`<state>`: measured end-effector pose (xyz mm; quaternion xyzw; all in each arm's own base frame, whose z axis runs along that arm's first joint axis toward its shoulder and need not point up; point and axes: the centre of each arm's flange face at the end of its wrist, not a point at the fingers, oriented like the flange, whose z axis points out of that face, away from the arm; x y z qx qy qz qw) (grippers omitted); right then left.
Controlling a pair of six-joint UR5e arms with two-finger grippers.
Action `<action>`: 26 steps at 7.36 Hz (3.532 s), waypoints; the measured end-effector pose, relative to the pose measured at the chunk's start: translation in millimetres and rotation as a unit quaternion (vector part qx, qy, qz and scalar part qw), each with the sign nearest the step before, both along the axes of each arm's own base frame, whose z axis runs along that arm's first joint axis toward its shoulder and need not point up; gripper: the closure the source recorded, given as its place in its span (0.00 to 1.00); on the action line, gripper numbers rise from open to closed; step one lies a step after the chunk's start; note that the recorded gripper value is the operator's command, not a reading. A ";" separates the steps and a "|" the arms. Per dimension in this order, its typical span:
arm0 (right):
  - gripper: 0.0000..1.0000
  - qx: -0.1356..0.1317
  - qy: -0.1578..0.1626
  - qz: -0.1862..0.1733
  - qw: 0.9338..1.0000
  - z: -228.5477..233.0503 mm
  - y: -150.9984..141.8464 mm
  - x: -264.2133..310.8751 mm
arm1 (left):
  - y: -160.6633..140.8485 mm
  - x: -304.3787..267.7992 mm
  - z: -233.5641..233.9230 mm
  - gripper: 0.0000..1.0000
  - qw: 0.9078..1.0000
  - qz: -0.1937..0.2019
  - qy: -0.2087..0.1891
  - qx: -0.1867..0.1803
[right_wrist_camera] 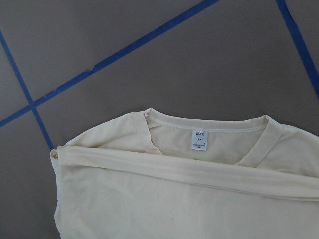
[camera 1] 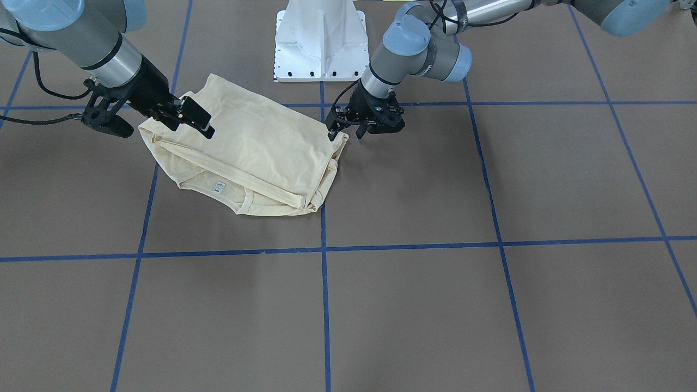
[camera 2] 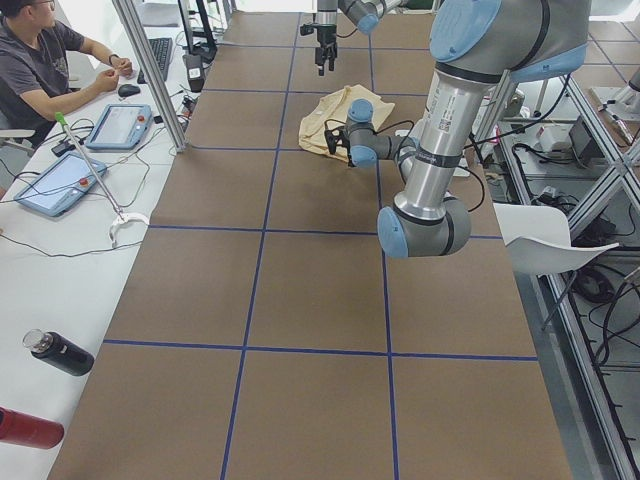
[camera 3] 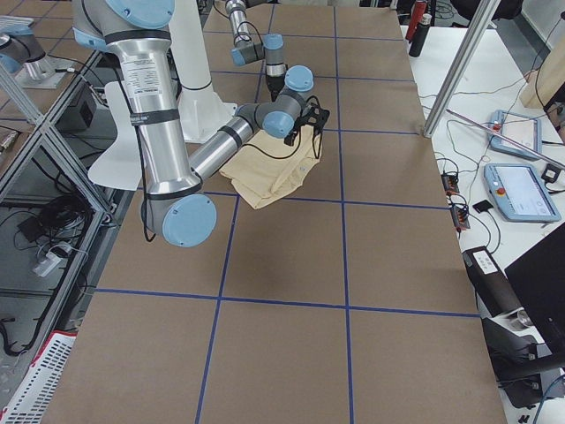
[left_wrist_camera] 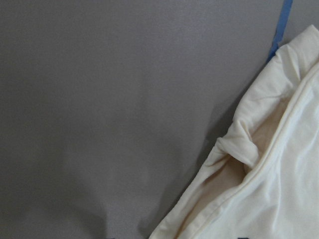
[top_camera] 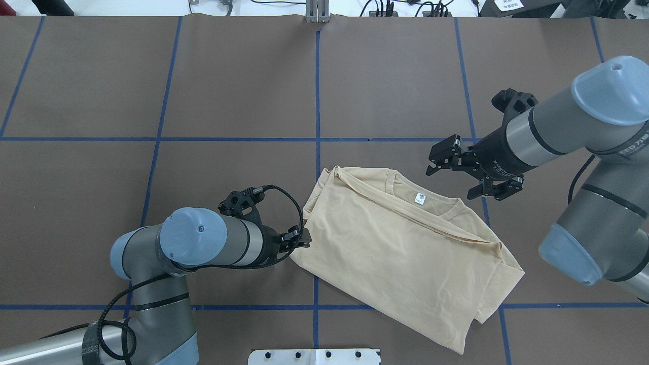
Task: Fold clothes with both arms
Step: 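Grasp the shirt corner nearest the left gripper, then drag the shirt corner away from the robot with the left gripper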
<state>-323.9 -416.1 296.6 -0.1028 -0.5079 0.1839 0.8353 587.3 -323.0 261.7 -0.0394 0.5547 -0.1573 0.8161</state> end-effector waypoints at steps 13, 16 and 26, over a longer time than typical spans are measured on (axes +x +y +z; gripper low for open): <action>0.00 0.004 -0.001 0.005 1.000 -3.3 -0.3 3.8 | -2.0 10.1 -12.6 0.78 1.000 0.005 -0.003 -0.002; 0.00 0.003 -0.001 0.005 1.000 -2.4 -0.6 3.6 | -0.5 8.8 -15.8 1.00 1.000 0.007 -0.002 -0.010; 0.00 0.003 -0.001 0.004 1.000 -2.9 -0.3 2.8 | -122.7 -29.9 -19.5 1.00 0.997 -0.056 -0.056 0.001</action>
